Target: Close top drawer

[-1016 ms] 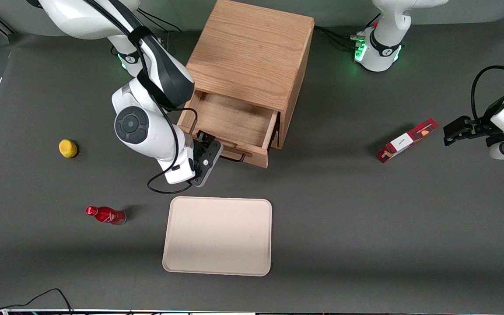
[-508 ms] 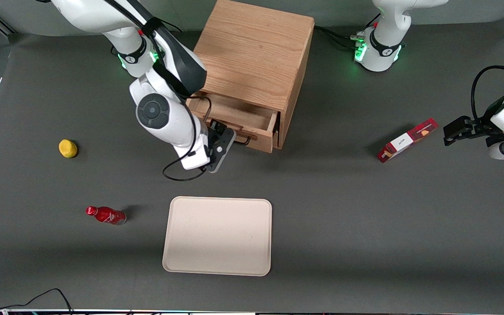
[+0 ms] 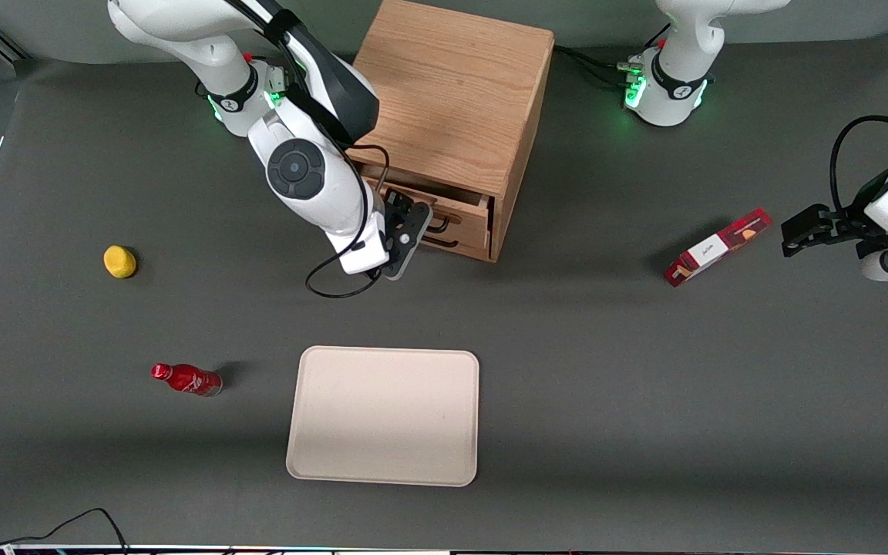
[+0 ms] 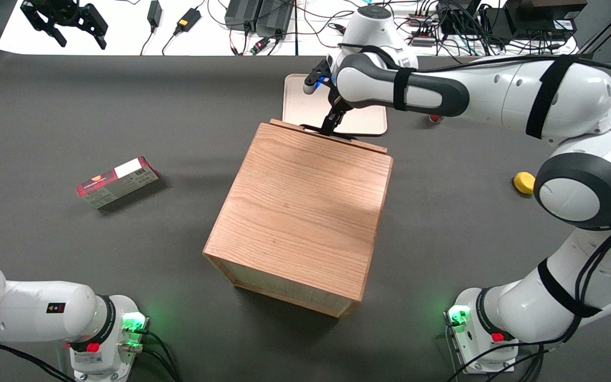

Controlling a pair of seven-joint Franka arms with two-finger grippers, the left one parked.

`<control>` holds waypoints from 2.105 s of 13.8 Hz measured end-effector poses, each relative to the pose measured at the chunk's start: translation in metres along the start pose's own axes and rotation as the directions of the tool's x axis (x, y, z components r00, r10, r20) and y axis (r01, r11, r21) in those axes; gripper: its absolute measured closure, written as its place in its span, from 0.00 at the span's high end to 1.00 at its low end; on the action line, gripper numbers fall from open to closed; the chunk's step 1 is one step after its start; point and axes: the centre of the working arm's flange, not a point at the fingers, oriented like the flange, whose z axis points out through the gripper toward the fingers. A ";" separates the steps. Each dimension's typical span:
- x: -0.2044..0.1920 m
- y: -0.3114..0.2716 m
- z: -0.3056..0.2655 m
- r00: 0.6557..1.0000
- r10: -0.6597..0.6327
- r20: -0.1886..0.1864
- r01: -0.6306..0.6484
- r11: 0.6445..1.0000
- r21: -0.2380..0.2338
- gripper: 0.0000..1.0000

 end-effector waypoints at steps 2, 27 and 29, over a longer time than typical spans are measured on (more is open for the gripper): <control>-0.002 -0.010 0.001 1.000 -0.004 0.005 0.004 1.000 -0.002 1.00; -0.034 -0.002 -0.107 0.989 0.131 -0.075 -0.127 0.990 0.055 1.00; -0.054 0.021 -0.140 0.962 0.242 -0.124 -0.238 0.970 0.046 1.00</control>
